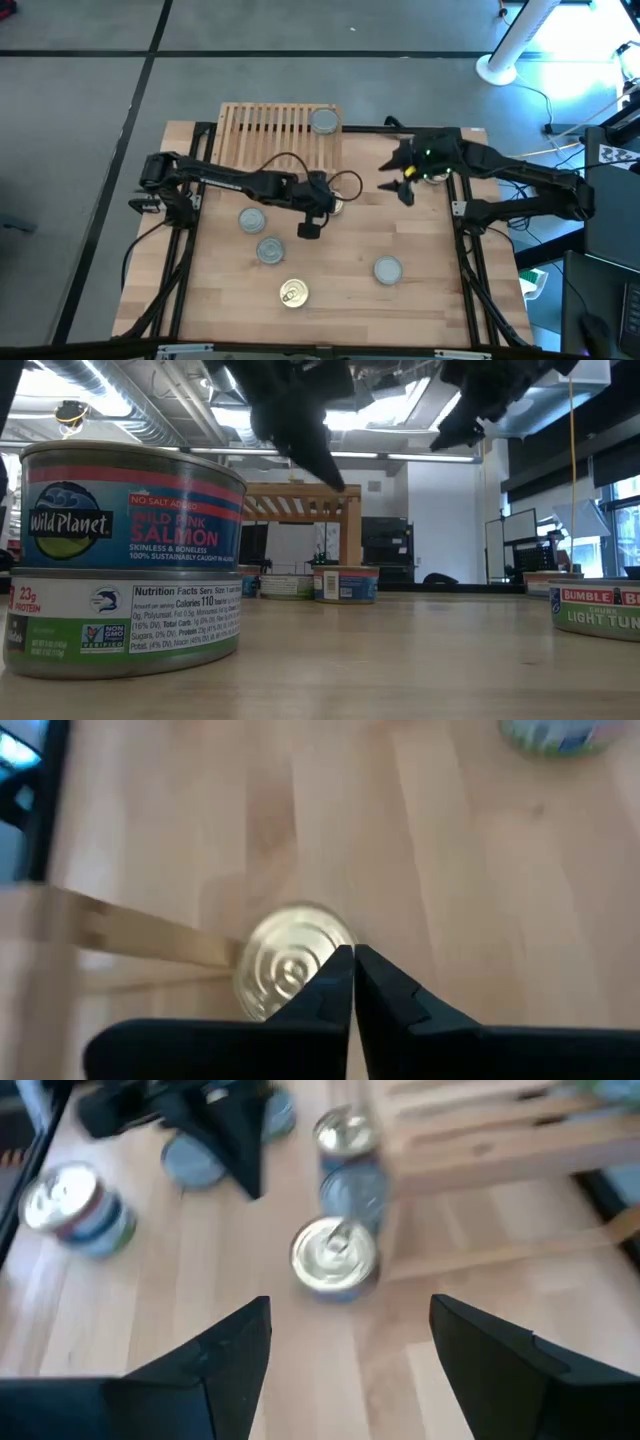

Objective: Stack canned seafood by type on shelf
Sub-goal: Put the blue tuna can on the shelf

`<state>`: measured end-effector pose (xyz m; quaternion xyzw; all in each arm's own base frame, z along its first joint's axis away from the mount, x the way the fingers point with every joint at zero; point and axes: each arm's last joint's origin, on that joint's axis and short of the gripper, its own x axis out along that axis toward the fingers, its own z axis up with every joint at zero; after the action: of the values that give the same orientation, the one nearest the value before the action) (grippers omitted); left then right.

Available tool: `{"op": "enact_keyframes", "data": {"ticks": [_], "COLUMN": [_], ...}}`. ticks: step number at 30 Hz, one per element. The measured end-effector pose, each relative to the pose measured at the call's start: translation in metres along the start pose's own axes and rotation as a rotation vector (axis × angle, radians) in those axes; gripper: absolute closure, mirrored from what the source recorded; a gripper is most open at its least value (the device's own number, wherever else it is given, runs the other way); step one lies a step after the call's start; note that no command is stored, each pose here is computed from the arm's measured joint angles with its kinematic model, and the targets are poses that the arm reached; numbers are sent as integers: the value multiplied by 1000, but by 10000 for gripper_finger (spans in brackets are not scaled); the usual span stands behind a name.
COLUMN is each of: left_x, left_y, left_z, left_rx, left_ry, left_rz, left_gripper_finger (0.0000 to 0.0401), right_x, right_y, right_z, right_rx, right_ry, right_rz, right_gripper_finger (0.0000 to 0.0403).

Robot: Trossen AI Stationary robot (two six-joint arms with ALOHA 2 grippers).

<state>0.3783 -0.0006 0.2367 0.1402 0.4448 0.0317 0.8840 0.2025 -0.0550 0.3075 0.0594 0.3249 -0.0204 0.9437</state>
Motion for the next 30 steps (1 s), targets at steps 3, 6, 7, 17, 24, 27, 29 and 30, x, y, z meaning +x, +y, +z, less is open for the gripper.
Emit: {"op": "enact_keyframes", "data": {"ticks": [3,6,7,17,24,27,29,30], "left_x": [13,20,21,29,52,58,63,65], "left_y": [-2,-3,-3,-5,-13,-15,-16,-16], "left_z": [-4,-6,-7,-7,-16,-18,-18,-18], "left_rx": [4,16,24,64,158,188,187,189], "left_ry": [36,52,56,59,118,125,120,122], "left_rz": [-5,-7,-8,-10,-29,-32,-29,-23], "left_gripper_finger": [361,335,329,254,231,231,231,231], "right_x": [12,21,24,41,56,65,71,73], "right_y": [11,22,25,52,64,69,72,73], "right_z": [-11,-19,-22,-42,-54,-60,-64,-64], "right_rx": [-40,-80,-92,-192,-257,-291,-322,-331], "right_ry": [33,33,36,13,-9,3,22,27], "right_rz": [15,13,13,-5,-32,-60,-86,-99], "right_gripper_finger": [132,132,132,132,132,132,132,132]}}
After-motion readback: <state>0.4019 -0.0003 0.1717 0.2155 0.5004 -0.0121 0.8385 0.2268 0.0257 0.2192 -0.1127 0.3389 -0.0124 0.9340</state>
